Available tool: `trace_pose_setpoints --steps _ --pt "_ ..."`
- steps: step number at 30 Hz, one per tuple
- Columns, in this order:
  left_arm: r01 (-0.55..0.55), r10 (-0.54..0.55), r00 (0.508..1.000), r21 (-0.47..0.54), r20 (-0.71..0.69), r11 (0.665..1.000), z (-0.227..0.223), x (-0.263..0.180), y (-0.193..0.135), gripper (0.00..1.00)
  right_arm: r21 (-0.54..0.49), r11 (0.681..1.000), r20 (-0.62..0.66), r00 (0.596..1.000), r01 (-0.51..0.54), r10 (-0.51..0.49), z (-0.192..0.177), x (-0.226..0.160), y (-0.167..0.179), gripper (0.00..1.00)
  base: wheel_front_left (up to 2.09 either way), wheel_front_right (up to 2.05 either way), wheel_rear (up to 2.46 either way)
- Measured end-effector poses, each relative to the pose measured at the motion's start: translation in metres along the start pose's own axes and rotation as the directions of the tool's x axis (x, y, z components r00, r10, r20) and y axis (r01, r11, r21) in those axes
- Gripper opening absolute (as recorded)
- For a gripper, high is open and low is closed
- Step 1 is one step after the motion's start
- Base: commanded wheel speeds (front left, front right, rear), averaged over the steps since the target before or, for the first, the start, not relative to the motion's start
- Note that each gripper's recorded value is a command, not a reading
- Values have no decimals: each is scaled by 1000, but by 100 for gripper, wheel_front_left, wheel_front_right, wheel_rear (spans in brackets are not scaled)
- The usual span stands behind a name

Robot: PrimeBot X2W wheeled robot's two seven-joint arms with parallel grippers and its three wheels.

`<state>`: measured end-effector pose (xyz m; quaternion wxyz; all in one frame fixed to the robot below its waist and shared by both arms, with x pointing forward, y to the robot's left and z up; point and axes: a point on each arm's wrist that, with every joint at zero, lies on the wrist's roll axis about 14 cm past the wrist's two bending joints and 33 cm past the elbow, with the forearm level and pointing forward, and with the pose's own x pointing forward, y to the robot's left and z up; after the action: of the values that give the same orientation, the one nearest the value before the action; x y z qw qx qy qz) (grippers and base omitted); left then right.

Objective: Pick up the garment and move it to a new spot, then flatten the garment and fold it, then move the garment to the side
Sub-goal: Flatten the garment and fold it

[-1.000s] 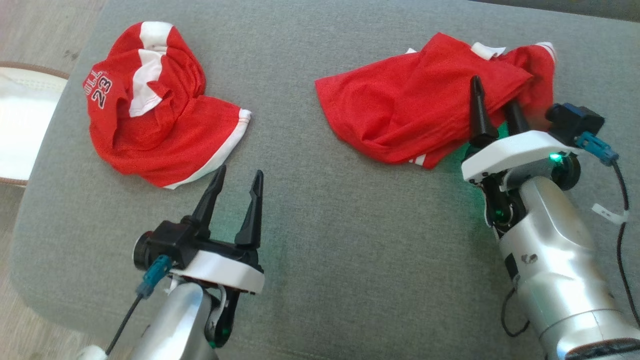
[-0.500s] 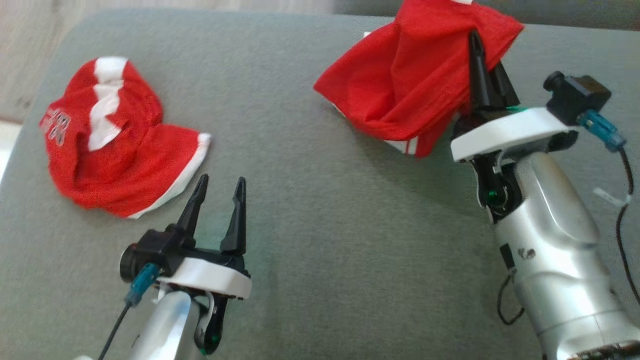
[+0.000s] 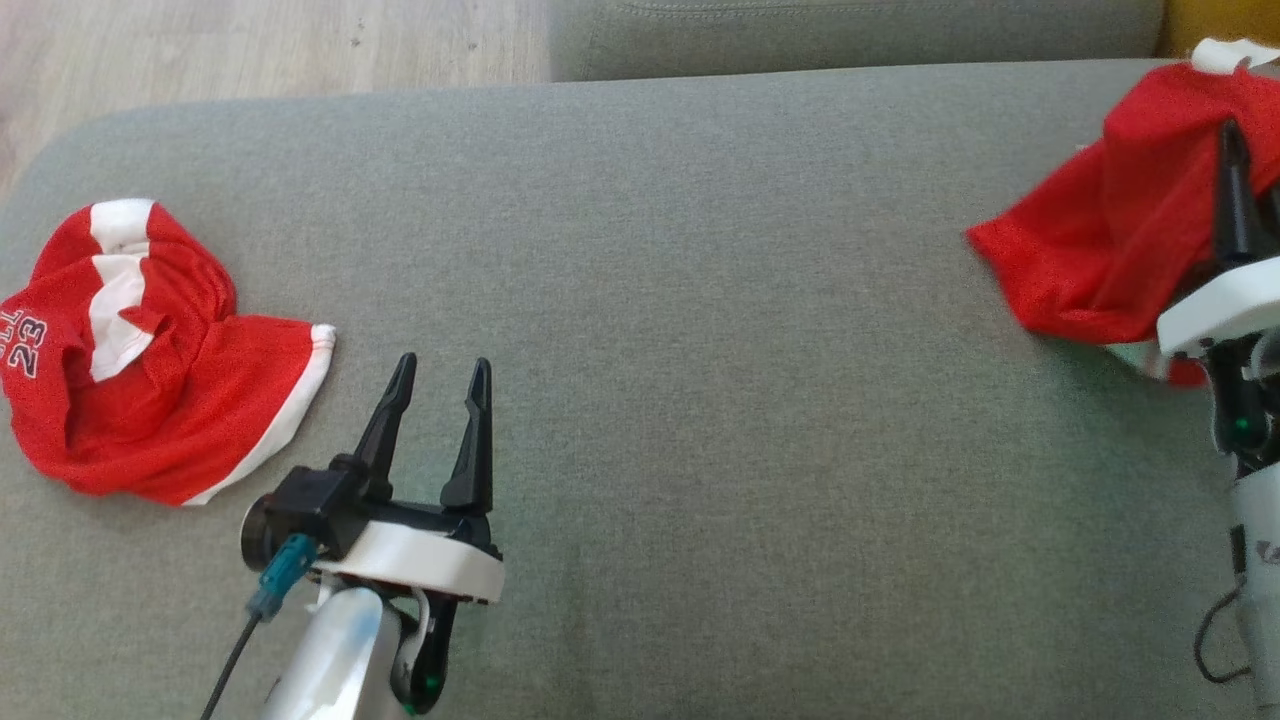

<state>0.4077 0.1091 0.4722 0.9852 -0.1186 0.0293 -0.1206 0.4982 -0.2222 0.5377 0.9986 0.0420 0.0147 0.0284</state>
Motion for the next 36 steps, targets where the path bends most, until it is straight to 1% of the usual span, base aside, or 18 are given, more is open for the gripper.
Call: trace_pose_setpoints --steps 2,6,9,11,14,17,18,20,21,22,24,25,26,29,32,33,34,36 --pt "-4 4 1000 -1 -3 1000 -1 0 1 100 6 1000 13 1000 -12 12 5 2 6 0 0 0 0" --pt "-14 14 1000 -1 -2 1000 -1 -3 4 100 30 997 63 995 -78 76 21 6 37 0 0 0 0" --pt "-20 20 1000 -2 2 1000 1 -6 7 100 57 986 95 984 -159 154 30 7 73 0 0 0 0" --pt "-28 28 1000 0 6 1000 3 -8 9 100 106 964 120 966 -243 231 37 5 107 0 0 0 0" --pt "-41 41 999 0 7 999 3 -11 13 100 225 896 169 921 -382 350 50 -3 161 0 0 0 0" --pt "-57 57 998 0 1 998 1 -13 18 100 363 796 199 875 -485 442 57 -12 198 0 0 0 0" --pt "-61 61 998 0 -1 998 1 -14 19 100 415 755 206 861 -507 465 58 -15 206 0 0 0 0" --pt "-71 71 997 0 -8 997 -1 -16 22 100 538 657 214 839 -528 499 56 -19 219 0 0 0 0" --pt "-76 76 997 -1 -11 997 -3 -17 24 100 575 627 210 835 -526 509 50 -20 224 0 0 0 0" --pt "-80 80 997 -1 -15 997 -4 -17 25 100 595 616 194 837 -516 512 42 -20 227 0 0 0 0" --pt "-86 86 996 -2 -22 996 -6 -18 27 100 628 631 129 860 -457 494 14 -16 224 0 0 0 0" --pt "-86 86 996 -2 -22 996 -6 -18 27 100 628 631 129 860 -457 494 14 -16 224 0 0 0 0" --pt "-90 90 996 -2 -26 996 -8 -18 29 100 642 648 78 875 -411 478 -4 -14 218 0 0 0 0" --pt "-96 96 995 -4 -38 995 -12 -18 31 100 627 729 -79 908 -275 410 -58 -10 193 0 0 0 0" --pt "-96 96 994 0 -48 995 -15 -17 32 100 567 807 -208 920 -162 331 -101 -10 162 0 0 0 0" --pt "-96 96 994 2 -51 995 -16 -17 32 100 548 827 -240 923 -125 299 -111 -11 150 3 0 0 0" --pt "-95 95 994 1 -55 995 -18 -17 32 100 530 843 -262 927 -93 268 -119 -12 138 100 0 0 0" --pt "-91 91 994 0 -57 996 -18 -16 30 100 497 867 -299 929 -45 219 -131 -15 121 100 0 0 0"
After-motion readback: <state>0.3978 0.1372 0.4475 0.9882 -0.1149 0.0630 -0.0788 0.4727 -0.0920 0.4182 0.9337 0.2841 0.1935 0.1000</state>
